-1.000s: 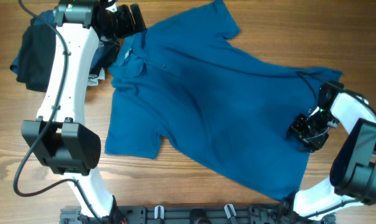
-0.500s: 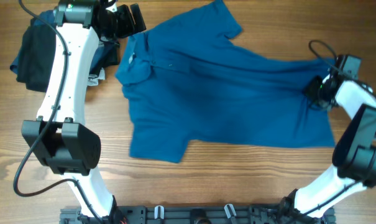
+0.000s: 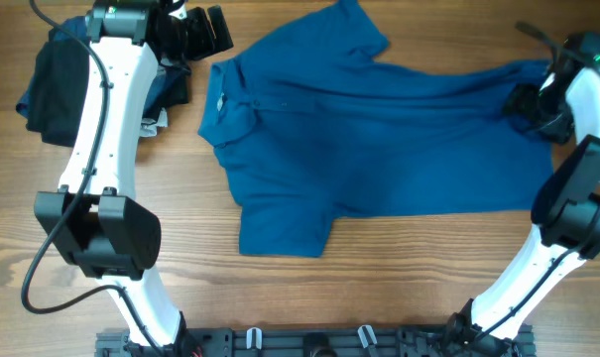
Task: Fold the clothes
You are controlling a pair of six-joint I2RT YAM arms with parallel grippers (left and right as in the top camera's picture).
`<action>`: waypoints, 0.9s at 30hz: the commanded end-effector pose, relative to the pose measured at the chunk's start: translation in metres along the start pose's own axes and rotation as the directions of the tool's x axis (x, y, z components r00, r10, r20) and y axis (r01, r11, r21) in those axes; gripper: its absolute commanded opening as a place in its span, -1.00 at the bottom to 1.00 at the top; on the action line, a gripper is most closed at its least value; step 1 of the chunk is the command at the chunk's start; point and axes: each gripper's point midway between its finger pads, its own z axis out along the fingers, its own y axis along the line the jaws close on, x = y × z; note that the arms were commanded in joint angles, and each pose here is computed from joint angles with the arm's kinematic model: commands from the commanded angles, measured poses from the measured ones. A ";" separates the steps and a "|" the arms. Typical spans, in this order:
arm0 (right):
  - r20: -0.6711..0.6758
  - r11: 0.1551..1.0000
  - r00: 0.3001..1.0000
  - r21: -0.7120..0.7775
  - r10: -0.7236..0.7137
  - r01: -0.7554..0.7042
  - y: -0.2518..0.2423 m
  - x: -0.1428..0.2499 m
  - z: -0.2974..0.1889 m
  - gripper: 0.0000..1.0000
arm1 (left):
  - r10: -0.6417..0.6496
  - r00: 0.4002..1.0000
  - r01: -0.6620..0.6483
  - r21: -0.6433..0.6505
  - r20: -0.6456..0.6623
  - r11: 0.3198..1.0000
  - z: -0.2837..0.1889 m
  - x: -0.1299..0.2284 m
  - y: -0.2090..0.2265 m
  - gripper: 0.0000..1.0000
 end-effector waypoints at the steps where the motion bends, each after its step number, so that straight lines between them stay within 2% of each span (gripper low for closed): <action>1: -0.032 0.998 0.997 -0.005 0.069 -0.069 -0.004 0.019 -0.048 0.80 | -0.001 1.000 0.001 0.002 -0.007 1.000 0.003 0.001 0.000 0.99; 2: -0.080 0.997 0.994 -0.007 0.073 -0.073 -0.004 0.031 -0.049 0.78 | -0.001 1.000 0.001 0.002 -0.007 1.000 0.003 0.001 0.000 1.00; 3: -0.146 0.997 0.987 -0.022 0.068 -0.072 -0.001 0.047 -0.048 0.63 | -0.001 1.000 0.001 0.002 -0.007 1.000 0.003 0.001 0.000 0.99; 5: -0.212 0.997 0.976 -0.032 0.058 -0.066 0.001 0.066 -0.034 -0.12 | 0.000 1.000 0.000 0.002 -0.007 1.000 0.003 0.001 0.000 0.99; 6: -0.236 0.997 0.970 -0.025 0.063 -0.071 -0.001 0.075 -0.025 -0.75 | -0.001 1.000 0.001 0.002 -0.007 1.000 0.003 0.001 0.000 1.00; 7: -0.258 0.997 0.963 -0.016 0.074 -0.080 -0.002 0.083 -0.018 -0.91 | 0.000 1.000 0.000 0.002 -0.007 1.000 0.003 0.001 0.000 0.99; 14: -0.279 0.983 0.943 0.015 0.180 -0.183 -0.022 0.120 0.050 -0.92 | 0.001 1.000 -0.001 0.006 0.003 1.000 0.003 -0.001 -0.001 1.00; 17: -0.280 0.973 0.932 0.055 0.230 -0.224 -0.041 0.135 0.067 -0.91 | -0.006 0.999 0.005 -0.017 -0.042 1.000 0.003 0.010 0.004 1.00; 19: -0.301 0.953 0.905 0.133 0.301 -0.273 -0.063 0.159 0.080 -0.92 | -0.020 0.994 0.014 -0.049 -0.108 0.999 0.003 0.027 0.012 0.98; 24: -0.359 0.900 0.826 0.190 0.435 -0.392 -0.091 0.218 0.105 -0.91 | -0.054 0.966 0.026 -0.113 -0.253 0.993 -0.004 0.064 0.026 0.65; 27: -0.376 0.880 0.796 0.165 0.474 -0.445 -0.096 0.220 0.099 -0.92 | -0.069 0.952 0.030 -0.136 -0.298 0.990 -0.008 0.075 0.030 0.60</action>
